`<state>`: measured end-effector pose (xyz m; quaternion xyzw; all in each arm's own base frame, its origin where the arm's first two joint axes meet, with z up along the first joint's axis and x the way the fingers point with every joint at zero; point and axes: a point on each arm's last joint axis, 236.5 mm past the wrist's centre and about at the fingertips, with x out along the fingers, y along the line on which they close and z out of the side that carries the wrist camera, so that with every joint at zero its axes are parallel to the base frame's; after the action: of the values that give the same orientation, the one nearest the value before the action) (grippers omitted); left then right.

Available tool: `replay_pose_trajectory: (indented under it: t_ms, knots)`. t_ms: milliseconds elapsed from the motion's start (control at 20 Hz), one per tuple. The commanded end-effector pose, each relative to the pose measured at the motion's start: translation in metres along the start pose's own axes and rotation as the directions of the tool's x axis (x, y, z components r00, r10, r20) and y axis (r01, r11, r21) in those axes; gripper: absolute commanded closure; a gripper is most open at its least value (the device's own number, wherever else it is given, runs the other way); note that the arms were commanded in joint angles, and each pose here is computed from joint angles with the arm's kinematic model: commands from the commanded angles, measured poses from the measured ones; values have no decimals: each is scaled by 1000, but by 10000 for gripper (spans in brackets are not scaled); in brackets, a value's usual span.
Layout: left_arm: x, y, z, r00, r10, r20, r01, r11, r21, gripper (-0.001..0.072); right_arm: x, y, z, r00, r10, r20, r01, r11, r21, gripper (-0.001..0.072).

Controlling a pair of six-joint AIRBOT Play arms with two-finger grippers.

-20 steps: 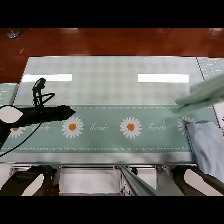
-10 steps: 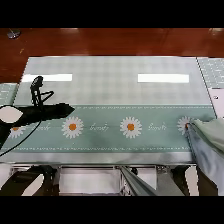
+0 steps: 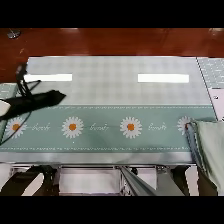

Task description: Fold the shirts.

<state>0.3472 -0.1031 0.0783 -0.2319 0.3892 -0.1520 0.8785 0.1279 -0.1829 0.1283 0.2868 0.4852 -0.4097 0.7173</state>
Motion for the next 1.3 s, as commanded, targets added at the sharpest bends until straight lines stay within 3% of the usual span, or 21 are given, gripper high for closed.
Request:
replay_pose_trajectory:
  t_ms: [0, 100, 250, 300, 400, 550, 700, 1250]
  knots:
    - [-54, -29, 101, 970, -23, 244, 7, 998, 68, 684, -83, 159, 87, 758, 613, 224, -580, 790, -198, 682]
    - [-90, -70, 152, 927, -88, 364, 34, 988, 151, 684, -136, 241, 106, 545, 805, 234, -754, 593, -282, 682]
    - [-103, -124, 172, 913, -184, 365, 86, 959, 270, 685, -156, 363, 41, 422, 906, 15, -788, 375, -489, 683]
    - [-90, -129, 162, 932, -180, 313, 81, 949, 305, 685, -144, 394, 3, 444, 893, -77, -751, 324, -576, 683]
    - [-44, -108, 119, 988, -73, 137, 21, 937, 348, 685, -86, 429, -77, 619, 753, -224, -609, 279, -743, 683]
    - [24, -28, 61, 978, 190, -86, -151, 930, 335, 685, 35, 417, -134, 896, 392, -208, -357, 359, -862, 683]
    - [53, 26, 22, 912, 303, -278, -221, 931, 289, 685, 100, 372, -138, 977, 91, -195, -215, 455, -864, 683]
    - [64, 29, 10, 896, 302, -324, -213, 936, 281, 683, 108, 366, -130, 979, 66, -193, -201, 474, -857, 683]
